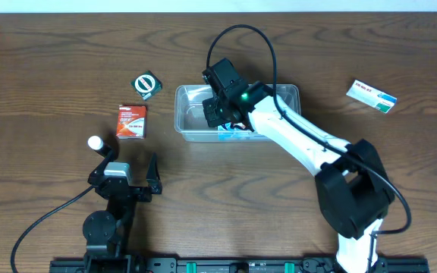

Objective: Pack container

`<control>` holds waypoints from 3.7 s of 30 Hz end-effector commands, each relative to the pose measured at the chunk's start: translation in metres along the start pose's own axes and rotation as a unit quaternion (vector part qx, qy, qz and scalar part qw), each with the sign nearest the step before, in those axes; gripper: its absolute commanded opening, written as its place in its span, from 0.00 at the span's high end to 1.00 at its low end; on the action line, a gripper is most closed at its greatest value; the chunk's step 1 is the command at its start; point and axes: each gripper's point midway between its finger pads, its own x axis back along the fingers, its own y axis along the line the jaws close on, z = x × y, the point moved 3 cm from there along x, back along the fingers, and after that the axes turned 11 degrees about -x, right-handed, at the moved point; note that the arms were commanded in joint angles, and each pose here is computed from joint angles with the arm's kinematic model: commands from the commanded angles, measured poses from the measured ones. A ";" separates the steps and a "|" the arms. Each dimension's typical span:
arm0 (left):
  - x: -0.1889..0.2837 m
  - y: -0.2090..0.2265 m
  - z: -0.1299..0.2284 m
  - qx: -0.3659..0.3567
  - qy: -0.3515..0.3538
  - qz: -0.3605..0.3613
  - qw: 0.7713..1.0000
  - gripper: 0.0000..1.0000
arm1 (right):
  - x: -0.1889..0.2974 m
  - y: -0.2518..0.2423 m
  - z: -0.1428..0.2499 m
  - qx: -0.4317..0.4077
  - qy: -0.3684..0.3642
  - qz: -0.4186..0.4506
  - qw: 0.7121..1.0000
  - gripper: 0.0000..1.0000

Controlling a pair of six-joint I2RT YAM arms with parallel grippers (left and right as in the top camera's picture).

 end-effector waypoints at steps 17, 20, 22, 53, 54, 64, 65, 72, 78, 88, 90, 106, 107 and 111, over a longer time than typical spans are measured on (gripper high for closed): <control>-0.001 -0.001 0.014 -0.001 0.023 0.004 1.000 0.02 | 0.083 0.036 -0.041 0.019 0.029 -0.016 0.999 0.99; -0.001 -0.001 0.014 -0.001 0.023 0.003 1.000 0.02 | 0.093 0.034 -0.044 0.024 0.040 -0.018 0.999 0.99; -0.001 -0.001 0.014 -0.001 0.023 0.003 1.000 0.02 | 0.091 0.030 -0.040 0.025 0.064 -0.014 0.998 0.99; -0.001 -0.001 0.014 -0.001 0.023 0.003 1.000 0.02 | -0.042 0.008 0.007 -0.009 0.146 0.108 0.983 0.99; -0.001 -0.001 0.014 -0.001 0.023 0.003 1.000 0.02 | -0.043 0.010 0.007 -0.014 0.145 0.108 0.983 0.99; -0.001 -0.001 0.014 -0.001 0.023 0.003 1.000 0.02 | -0.052 0.012 0.012 -0.049 0.125 0.137 0.981 0.99; -0.001 -0.001 0.014 -0.001 0.023 0.003 1.000 0.02 | -0.054 0.011 0.012 -0.053 0.123 0.141 0.981 0.99; -0.001 -0.001 0.014 -0.001 0.023 0.004 1.000 0.02 | -0.065 0.002 0.022 -0.069 0.128 0.150 0.978 0.99; -0.001 -0.001 0.014 -0.001 0.023 0.003 1.000 0.02 | -0.070 -0.002 0.026 -0.073 0.131 0.154 0.977 0.99; -0.001 -0.001 0.014 -0.001 0.023 0.004 1.000 0.02 | -0.072 -0.010 0.030 -0.089 0.134 0.171 0.972 0.99; -0.001 -0.001 0.014 -0.001 0.023 0.003 1.000 0.02 | -0.073 -0.013 0.032 -0.092 0.136 0.174 0.971 0.99; -0.001 -0.001 0.014 -0.001 0.023 0.003 1.000 0.02 | -0.073 -0.015 0.031 -0.095 0.137 0.175 0.970 0.39; -0.001 -0.001 0.014 -0.001 0.023 0.004 1.000 0.02 | -0.073 -0.015 0.031 -0.095 0.137 0.175 0.970 0.32; -0.001 -0.001 0.014 -0.001 0.023 0.004 1.000 0.02 | -0.073 -0.015 0.032 -0.095 0.139 0.173 0.970 0.13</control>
